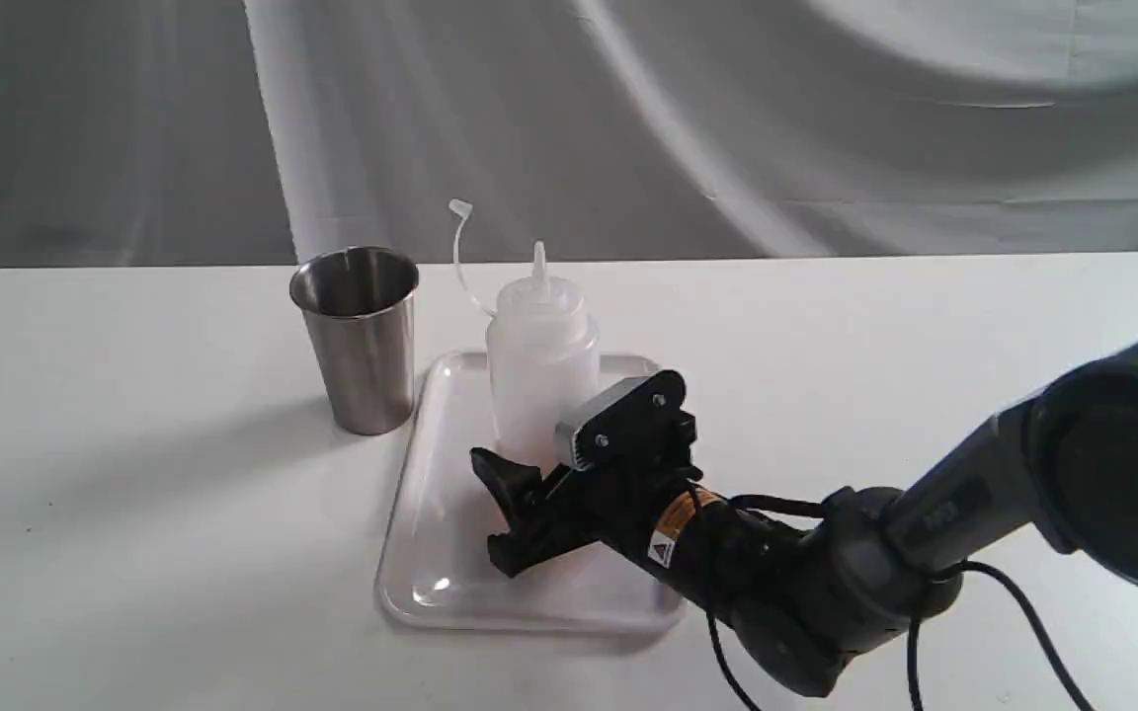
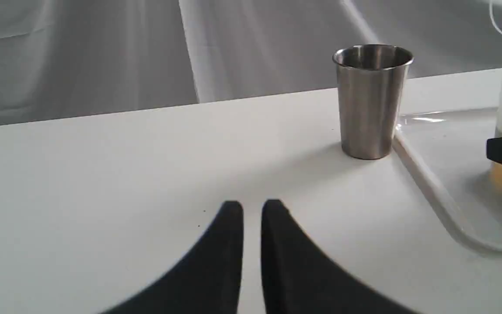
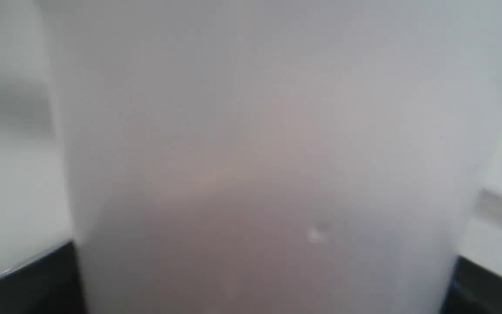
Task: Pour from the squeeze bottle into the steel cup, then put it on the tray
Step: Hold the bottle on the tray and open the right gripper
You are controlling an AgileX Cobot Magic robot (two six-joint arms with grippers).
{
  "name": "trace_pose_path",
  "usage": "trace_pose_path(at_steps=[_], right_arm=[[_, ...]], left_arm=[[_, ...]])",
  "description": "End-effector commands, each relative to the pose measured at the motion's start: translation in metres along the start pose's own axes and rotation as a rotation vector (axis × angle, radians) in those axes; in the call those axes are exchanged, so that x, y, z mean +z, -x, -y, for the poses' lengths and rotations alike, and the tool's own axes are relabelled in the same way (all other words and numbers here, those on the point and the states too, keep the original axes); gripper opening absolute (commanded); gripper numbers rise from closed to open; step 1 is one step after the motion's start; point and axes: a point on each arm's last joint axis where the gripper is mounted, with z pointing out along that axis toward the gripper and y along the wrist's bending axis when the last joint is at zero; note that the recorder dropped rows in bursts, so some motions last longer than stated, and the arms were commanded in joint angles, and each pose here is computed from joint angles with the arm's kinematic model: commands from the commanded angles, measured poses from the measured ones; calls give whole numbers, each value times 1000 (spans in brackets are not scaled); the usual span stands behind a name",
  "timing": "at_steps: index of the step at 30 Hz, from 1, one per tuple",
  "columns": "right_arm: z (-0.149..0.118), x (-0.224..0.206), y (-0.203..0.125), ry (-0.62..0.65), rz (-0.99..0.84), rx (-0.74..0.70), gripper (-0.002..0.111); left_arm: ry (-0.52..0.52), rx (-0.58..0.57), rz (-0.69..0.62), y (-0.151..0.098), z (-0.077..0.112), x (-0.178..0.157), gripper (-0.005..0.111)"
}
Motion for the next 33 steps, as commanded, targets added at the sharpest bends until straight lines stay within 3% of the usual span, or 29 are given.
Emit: trace_pose_path(at_steps=[1, 5, 10, 29, 33], right_arm=[[5, -1, 4, -17, 1, 9, 65], [5, -1, 3, -18, -9, 9, 82], [5, -1, -3, -23, -74, 10, 92], [5, -1, 4, -17, -2, 71, 93], [5, -1, 4, -17, 2, 137, 93]], left_arm=[[3, 3, 10, 0, 0, 0, 8], [3, 3, 10, 0, 0, 0, 8], [3, 3, 10, 0, 0, 0, 8], [3, 3, 10, 0, 0, 0, 8], [3, 3, 10, 0, 0, 0, 8]])
